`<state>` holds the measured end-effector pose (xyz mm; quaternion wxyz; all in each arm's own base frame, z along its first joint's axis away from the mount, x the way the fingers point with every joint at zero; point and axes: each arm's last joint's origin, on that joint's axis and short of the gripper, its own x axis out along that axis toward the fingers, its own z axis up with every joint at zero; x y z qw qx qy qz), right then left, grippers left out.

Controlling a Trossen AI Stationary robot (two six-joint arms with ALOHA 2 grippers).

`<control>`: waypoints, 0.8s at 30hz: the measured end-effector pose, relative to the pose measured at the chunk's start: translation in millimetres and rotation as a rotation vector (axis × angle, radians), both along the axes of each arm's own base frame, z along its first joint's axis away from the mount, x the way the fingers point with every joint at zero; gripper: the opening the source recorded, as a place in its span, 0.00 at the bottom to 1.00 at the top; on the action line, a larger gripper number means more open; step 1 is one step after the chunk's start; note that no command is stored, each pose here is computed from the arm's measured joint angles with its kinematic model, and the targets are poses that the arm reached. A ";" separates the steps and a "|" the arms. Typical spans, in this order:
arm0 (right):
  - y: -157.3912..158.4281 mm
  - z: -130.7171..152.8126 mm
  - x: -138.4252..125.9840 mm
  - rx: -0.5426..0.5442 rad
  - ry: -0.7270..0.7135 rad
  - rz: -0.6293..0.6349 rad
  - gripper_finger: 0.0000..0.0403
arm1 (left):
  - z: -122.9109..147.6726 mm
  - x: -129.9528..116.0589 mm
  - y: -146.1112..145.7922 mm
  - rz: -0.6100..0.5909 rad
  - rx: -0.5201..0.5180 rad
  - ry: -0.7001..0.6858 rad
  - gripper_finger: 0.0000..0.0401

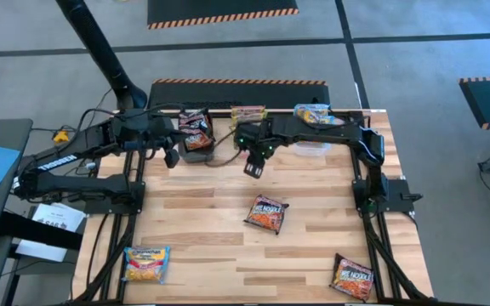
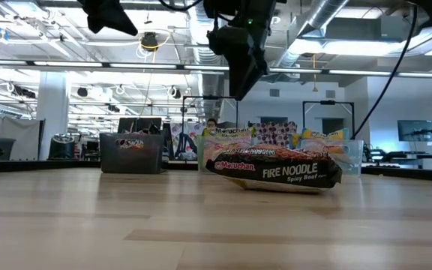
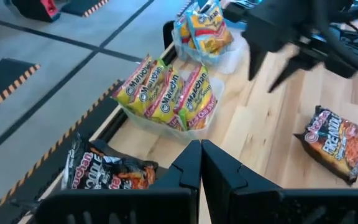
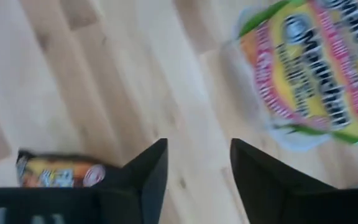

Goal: Sort Maruchan noodles
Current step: Put the black noodle pack into the black bin

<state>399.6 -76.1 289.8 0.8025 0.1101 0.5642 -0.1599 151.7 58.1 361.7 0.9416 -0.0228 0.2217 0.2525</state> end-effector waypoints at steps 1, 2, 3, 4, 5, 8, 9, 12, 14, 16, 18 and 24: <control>4.7 -0.4 -0.3 0.002 0.012 0.011 0.51 | 0.0 -0.4 -0.2 0.003 -0.008 -0.004 0.00; 9.4 -0.9 -0.8 0.005 0.027 0.022 0.53 | 0.0 -1.1 -0.5 0.007 -0.019 -0.009 0.00; 14.3 -1.3 -1.4 0.008 0.040 0.029 0.55 | 0.2 -1.5 -0.9 0.006 -0.031 -0.017 0.00; 19.2 -1.8 -2.2 0.015 0.055 0.028 0.56 | 0.6 -1.7 -1.2 0.003 -0.043 -0.026 0.00; 23.9 -2.2 -3.1 0.022 0.070 0.023 0.57 | 1.0 -2.1 -1.8 -0.005 -0.057 -0.037 0.00; 38.8 -3.4 -6.1 0.045 0.113 0.009 0.58 | 2.1 -3.3 -3.7 -0.036 -0.097 -0.063 0.00; 44.4 -3.7 -7.0 0.052 0.126 0.012 0.58 | 2.4 -3.4 -4.4 -0.053 -0.113 -0.072 0.00; 62.2 -4.2 -8.2 0.079 0.146 0.015 0.58 | 2.2 -2.6 -6.6 -0.110 -0.177 -0.091 0.00; 74.7 -4.4 -9.6 0.088 0.160 0.003 0.58 | 2.3 -1.5 -8.2 -0.156 -0.230 -0.109 0.00; 87.8 -4.8 -11.3 0.094 0.175 -0.002 0.58 | 2.8 -0.4 -10.4 -0.208 -0.311 -0.137 0.02; 101.3 -5.0 -13.7 0.098 0.192 0.007 0.58 | 7.0 1.7 -12.6 -0.275 -0.390 -0.198 0.05; 146.7 -5.2 -20.5 0.102 0.205 0.064 0.58 | 32.3 9.2 -20.7 -0.475 -0.434 -0.441 0.20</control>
